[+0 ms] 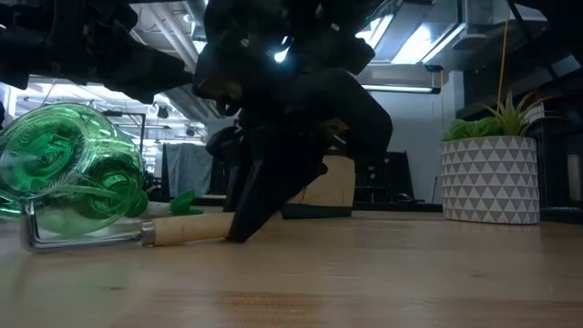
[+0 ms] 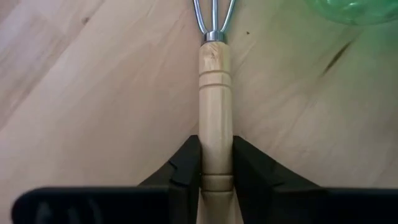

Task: Pick & Place Garden tools in Gardening bag
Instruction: Put the hand rake into the gardening bag

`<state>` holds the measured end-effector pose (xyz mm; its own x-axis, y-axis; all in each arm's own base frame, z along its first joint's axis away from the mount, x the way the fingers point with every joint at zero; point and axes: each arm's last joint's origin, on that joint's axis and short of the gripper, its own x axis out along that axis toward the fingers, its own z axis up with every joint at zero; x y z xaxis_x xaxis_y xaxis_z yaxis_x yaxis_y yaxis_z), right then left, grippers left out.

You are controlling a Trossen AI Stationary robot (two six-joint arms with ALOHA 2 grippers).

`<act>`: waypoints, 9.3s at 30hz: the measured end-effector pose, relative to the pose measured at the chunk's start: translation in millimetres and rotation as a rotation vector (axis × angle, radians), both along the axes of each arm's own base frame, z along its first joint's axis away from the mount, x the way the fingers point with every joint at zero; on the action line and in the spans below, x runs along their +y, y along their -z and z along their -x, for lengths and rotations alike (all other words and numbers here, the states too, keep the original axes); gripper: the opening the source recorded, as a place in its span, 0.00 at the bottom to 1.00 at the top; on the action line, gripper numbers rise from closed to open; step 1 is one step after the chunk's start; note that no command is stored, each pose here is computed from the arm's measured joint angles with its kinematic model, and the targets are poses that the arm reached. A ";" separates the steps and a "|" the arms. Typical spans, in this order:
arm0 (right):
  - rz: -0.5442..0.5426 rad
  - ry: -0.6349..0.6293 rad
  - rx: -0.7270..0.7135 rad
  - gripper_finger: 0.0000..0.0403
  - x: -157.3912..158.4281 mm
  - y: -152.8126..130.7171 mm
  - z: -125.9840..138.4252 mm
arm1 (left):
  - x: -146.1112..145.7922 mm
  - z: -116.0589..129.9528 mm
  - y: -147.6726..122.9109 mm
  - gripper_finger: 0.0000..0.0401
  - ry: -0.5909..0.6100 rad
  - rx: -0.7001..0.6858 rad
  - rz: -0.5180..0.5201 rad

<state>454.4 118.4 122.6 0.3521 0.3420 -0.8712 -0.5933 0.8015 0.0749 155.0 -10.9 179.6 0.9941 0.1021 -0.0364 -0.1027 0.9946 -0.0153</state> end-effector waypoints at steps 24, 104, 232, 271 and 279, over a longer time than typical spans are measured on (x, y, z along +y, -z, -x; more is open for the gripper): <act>-0.074 0.135 0.513 0.18 -30.3 -10.6 41.4 | 0.0 0.0 0.0 0.44 0.000 0.001 0.000; -0.270 0.485 -0.295 0.21 -27.6 -34.8 69.7 | 0.0 0.2 4.2 0.44 0.000 0.044 -0.005; 1.330 0.018 -0.180 0.21 -162.7 -115.6 114.4 | 0.0 0.2 4.6 0.44 0.000 0.048 -0.005; 1.272 0.024 -0.155 0.23 -163.9 -111.2 118.2 | 0.0 0.3 4.6 0.44 0.000 0.048 -0.005; 1.273 0.028 -0.162 0.23 -163.7 -111.7 117.7 | 0.0 0.3 4.6 0.44 0.000 0.048 -0.005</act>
